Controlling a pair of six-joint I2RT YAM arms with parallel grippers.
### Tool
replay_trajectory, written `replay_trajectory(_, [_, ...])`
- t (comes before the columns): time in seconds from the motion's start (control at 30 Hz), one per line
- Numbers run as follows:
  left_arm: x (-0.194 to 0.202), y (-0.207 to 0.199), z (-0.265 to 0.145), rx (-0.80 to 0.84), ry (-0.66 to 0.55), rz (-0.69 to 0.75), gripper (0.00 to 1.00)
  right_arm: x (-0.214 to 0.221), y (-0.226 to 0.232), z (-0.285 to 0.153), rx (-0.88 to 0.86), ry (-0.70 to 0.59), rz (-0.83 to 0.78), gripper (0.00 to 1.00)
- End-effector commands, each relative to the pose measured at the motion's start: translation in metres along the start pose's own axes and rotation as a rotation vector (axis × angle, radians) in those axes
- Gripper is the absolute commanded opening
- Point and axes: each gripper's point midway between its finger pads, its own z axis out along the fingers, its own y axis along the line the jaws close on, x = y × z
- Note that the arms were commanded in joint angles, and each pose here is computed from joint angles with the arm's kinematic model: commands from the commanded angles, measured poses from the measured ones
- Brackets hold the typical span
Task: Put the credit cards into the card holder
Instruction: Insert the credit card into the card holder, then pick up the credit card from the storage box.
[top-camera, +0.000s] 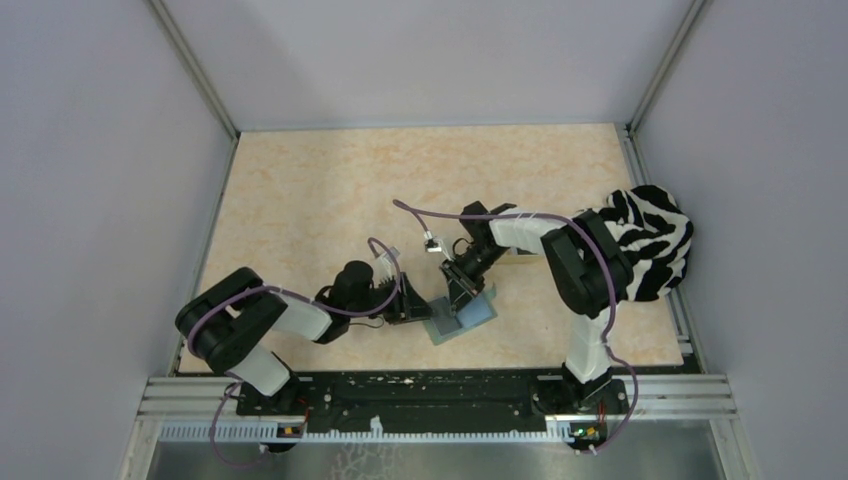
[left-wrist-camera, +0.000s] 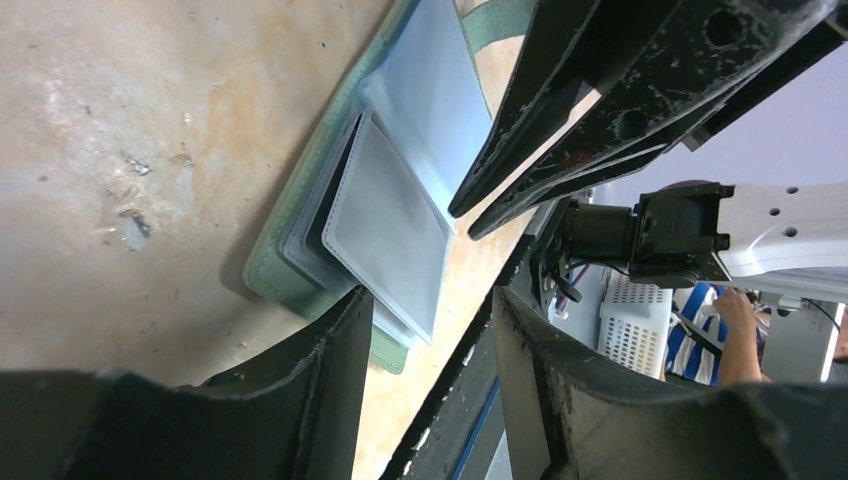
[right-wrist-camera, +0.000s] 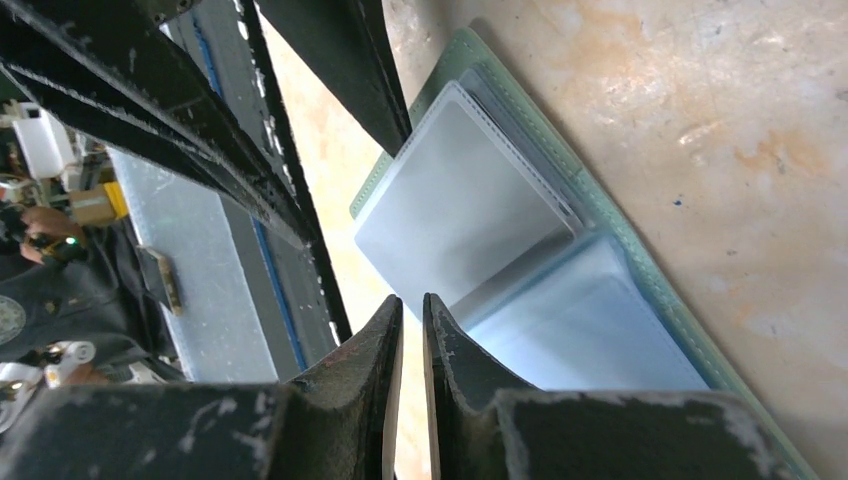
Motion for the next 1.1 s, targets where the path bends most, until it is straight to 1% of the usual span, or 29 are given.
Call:
replay_trajectory(0.0, [-0.003,0.005,-0.004,-0.046,-0.026,0.048,0.53,-0.024,0.01,-0.024,0.086,-0.054,-0.163,0.13])
replay_trajectory(0.1, [-0.009,0.011,-0.007,-0.106,-0.041,0.09,0.53,-0.034,0.014,-0.05,0.135,-0.119,-0.231,0.14])
replay_trajectory(0.2, [-0.019,0.019,-0.013,-0.196,-0.068,0.152,0.53,-0.046,0.015,-0.089,0.213,-0.235,-0.284,0.14])
replay_trajectory(0.3, [-0.034,0.011,-0.023,-0.226,-0.12,0.227,0.53,-0.06,0.013,-0.139,0.346,-0.369,-0.329,0.15])
replay_trajectory(0.4, [-0.052,-0.003,-0.034,-0.236,-0.184,0.312,0.55,-0.077,0.017,-0.183,0.505,-0.474,-0.396,0.21])
replay_trajectory(0.43, [-0.058,-0.009,-0.037,-0.23,-0.205,0.35,0.56,-0.082,0.019,-0.197,0.567,-0.497,-0.42,0.3])
replay_trajectory(0.47, [-0.064,-0.015,-0.041,-0.225,-0.227,0.388,0.59,-0.086,0.017,-0.208,0.629,-0.508,-0.432,0.44])
replay_trajectory(0.5, [-0.07,-0.021,-0.045,-0.221,-0.248,0.421,0.65,-0.088,0.014,-0.218,0.685,-0.523,-0.425,0.64])
replay_trajectory(0.53, [-0.075,-0.027,-0.048,-0.214,-0.268,0.451,0.72,-0.092,0.01,-0.227,0.732,-0.549,-0.401,0.8])
replay_trajectory(0.57, [-0.079,-0.034,-0.051,-0.201,-0.282,0.486,0.79,-0.095,0.006,-0.233,0.743,-0.582,-0.355,0.91])
replay_trajectory(0.6, [-0.082,-0.042,-0.053,-0.187,-0.285,0.52,0.85,-0.099,0.005,-0.235,0.71,-0.616,-0.308,0.95])
replay_trajectory(0.63, [-0.084,-0.049,-0.054,-0.183,-0.273,0.563,0.9,-0.101,0.006,-0.232,0.635,-0.636,-0.263,0.95])
replay_trajectory(0.67, [-0.087,-0.057,-0.055,-0.178,-0.261,0.6,0.91,-0.105,0.008,-0.23,0.553,-0.655,-0.22,0.94])
replay_trajectory(0.73, [-0.096,-0.074,-0.059,-0.192,-0.23,0.653,0.92,-0.11,0.006,-0.229,0.443,-0.687,-0.167,0.87])
replay_trajectory(0.77, [-0.106,-0.09,-0.061,-0.192,-0.232,0.685,0.92,-0.109,-0.002,-0.23,0.432,-0.7,-0.139,0.86])
replay_trajectory(0.83, [-0.116,-0.099,-0.067,-0.248,-0.202,0.728,0.93,-0.103,-0.021,-0.228,0.455,-0.728,-0.08,0.85])
replay_trajectory(0.87, [-0.122,-0.102,-0.071,-0.282,-0.207,0.725,0.92,-0.099,-0.029,-0.226,0.461,-0.738,-0.053,0.85])
replay_trajectory(0.93, [-0.125,-0.115,-0.073,-0.273,-0.193,0.734,0.93,-0.09,-0.04,-0.221,0.463,-0.742,0.0,0.84])
replay_trajectory(1.0, [-0.13,-0.132,-0.08,-0.268,-0.179,0.752,0.98,-0.082,-0.05,-0.221,0.472,-0.753,0.057,0.83])
replay_trajectory(1.07, [-0.134,-0.143,-0.087,-0.269,-0.17,0.807,0.99,-0.077,-0.059,-0.224,0.482,-0.774,0.099,0.81])
